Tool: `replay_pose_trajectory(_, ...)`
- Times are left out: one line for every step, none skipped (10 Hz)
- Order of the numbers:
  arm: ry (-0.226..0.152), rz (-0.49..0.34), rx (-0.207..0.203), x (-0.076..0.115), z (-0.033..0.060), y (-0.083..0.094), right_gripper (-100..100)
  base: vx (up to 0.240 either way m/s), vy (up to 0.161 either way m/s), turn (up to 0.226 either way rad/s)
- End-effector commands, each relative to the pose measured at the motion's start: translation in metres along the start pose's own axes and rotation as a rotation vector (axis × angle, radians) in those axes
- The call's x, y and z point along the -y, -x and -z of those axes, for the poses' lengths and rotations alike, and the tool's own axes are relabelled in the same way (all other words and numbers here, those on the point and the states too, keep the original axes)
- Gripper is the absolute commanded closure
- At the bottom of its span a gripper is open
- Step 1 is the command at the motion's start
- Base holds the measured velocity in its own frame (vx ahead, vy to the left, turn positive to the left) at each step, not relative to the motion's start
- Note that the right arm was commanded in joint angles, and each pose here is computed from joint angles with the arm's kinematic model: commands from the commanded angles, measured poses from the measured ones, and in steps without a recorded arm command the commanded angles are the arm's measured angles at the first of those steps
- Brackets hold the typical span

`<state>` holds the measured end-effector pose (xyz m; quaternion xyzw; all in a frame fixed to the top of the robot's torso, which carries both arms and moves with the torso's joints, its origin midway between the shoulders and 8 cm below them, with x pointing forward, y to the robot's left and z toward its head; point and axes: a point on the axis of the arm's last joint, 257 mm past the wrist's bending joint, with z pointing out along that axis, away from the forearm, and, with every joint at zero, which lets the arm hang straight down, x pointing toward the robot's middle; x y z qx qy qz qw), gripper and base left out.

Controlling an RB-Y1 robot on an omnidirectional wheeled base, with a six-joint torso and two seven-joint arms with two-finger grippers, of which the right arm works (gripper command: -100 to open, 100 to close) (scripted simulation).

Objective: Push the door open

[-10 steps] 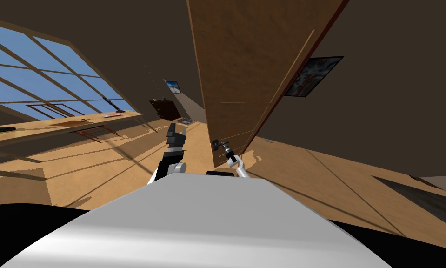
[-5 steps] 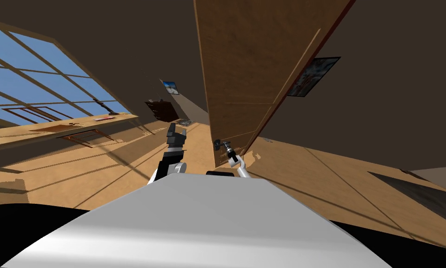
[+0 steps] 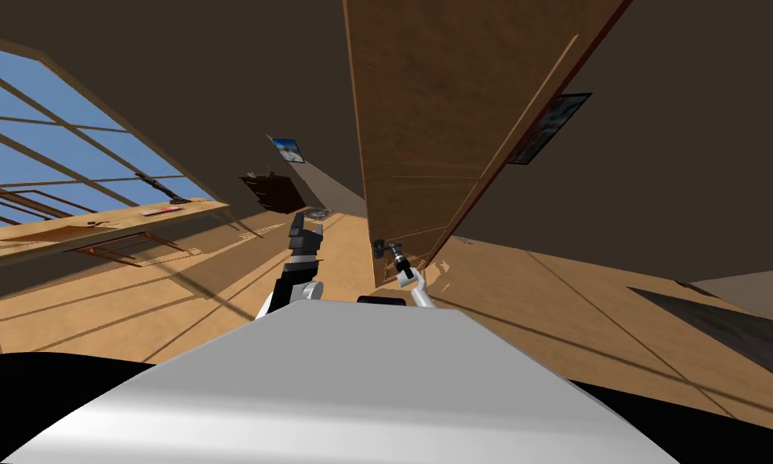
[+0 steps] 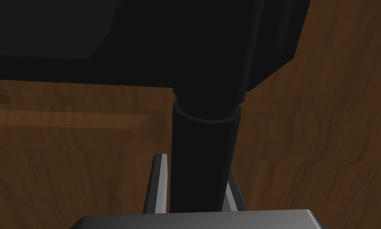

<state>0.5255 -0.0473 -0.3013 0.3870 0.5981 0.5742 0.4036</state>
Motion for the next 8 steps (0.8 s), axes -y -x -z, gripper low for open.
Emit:
replay_pose_trajectory(0.004,-0.009,0.023,-0.004,-0.0034,0.010,100,0.060,0.194,-0.089)
replay_pose_trajectory(0.007,-0.017,0.031,-0.005,-0.0044,0.012,100,0.073,0.197,-0.088)
replay_pose_trajectory(0.010,-0.027,0.041,-0.007,-0.0056,0.013,100,0.066,0.182,-0.091)
replay_pose_trajectory(0.013,-0.035,0.047,-0.008,-0.0065,0.014,100,0.037,0.161,-0.063)
replay_pose_trajectory(0.010,-0.026,0.055,-0.006,-0.0046,0.022,100,0.023,0.053,-0.052)
replay_pose_trajectory(0.007,-0.008,0.083,-0.005,-0.0020,0.043,100,0.077,0.113,-0.069)
replay_pose_trajectory(0.006,-0.005,0.089,-0.005,-0.0014,0.047,100,0.115,0.148,-0.075)
replay_pose_trajectory(0.004,-0.001,0.101,-0.004,-0.0004,0.055,100,0.129,0.159,-0.070)
